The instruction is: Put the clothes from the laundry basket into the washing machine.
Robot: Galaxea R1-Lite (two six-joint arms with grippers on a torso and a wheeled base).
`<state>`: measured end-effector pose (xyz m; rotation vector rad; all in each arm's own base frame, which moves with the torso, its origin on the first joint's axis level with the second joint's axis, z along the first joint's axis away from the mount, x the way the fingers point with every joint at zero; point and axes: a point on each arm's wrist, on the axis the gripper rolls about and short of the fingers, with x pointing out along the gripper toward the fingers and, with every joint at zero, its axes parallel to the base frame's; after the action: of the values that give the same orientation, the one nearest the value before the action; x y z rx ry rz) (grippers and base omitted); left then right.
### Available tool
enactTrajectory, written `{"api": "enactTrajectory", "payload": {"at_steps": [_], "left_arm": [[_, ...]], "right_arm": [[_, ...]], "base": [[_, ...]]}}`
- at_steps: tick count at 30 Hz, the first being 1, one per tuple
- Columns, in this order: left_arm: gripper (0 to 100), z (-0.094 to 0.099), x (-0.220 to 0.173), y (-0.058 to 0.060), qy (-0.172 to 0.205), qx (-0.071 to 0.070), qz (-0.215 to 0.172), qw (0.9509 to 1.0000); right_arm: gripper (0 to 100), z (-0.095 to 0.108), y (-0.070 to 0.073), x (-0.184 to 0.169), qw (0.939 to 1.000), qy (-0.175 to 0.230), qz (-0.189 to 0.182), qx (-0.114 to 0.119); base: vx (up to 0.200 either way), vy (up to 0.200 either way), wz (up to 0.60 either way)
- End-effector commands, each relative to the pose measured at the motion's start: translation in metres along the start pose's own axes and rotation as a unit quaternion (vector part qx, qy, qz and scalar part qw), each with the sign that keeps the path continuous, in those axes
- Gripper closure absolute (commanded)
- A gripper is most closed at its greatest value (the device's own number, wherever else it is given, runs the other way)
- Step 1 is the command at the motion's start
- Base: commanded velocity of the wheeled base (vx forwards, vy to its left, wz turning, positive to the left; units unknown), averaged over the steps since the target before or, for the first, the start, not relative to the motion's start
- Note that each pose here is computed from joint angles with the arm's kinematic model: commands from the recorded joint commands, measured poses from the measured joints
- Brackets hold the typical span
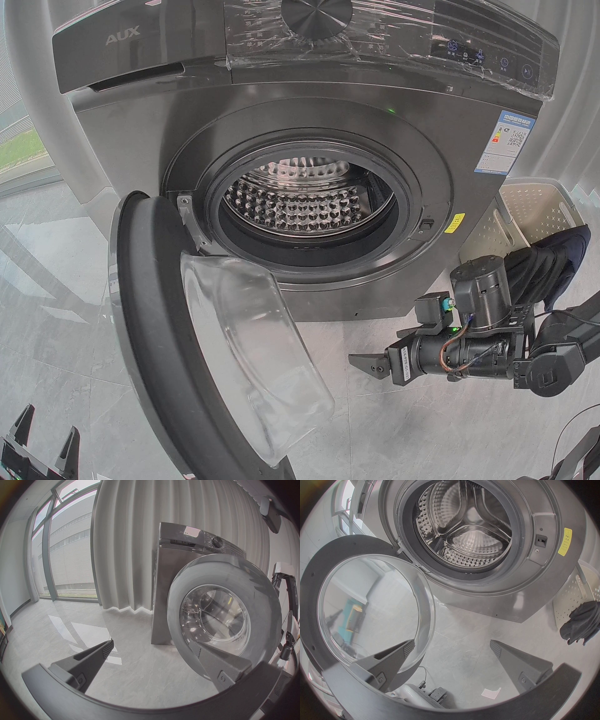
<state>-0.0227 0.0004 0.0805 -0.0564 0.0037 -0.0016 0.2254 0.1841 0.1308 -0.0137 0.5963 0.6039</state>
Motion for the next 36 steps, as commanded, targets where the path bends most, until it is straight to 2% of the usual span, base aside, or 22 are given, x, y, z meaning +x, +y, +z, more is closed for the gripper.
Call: {"api": "enactTrajectory", "payload": {"at_steps": [1,13,18,24,32,36], "left_arm": [[0,-0.005,0.000,0.000,0.002,0.000,-0.001,1.0000],[0,-0.005,0.000,0.000,0.002,0.000,-0.001,1.0000],[0,-0.005,0.000,0.000,0.002,0.000,-0.001,1.0000],[0,-0.005,0.000,0.000,0.001,0.000,-0.001,1.0000],[0,-0.005,0.000,0.000,0.001,0.000,-0.001,1.0000],[0,-0.005,0.000,0.000,0.001,0.000,-0.001,1.0000]], "right_arm": [[0,0.001,0.002,0.000,1.0000,-0.003,0.004,-0.002],[0,0.003,0.008,0.016,0.9999,0.004,0.007,-0.006],[0,-0.003,0.021,0.027,0.9996,0.015,0.020,-0.015],[0,0.001,0.036,0.030,0.9987,-0.016,0.044,-0.020],[0,0.006,0.032,0.032,0.9989,-0.025,0.037,-0.013],[0,0.010,0.022,0.046,0.9996,-0.026,0.015,-0.004]], "base": [[-0.200,0.000,0.00],[-0.200,0.000,0.00],[-0.080,0.000,0.00],[0.000,0.000,0.00],[0.000,0.000,0.00],[-0.150,0.000,0.00]]}}
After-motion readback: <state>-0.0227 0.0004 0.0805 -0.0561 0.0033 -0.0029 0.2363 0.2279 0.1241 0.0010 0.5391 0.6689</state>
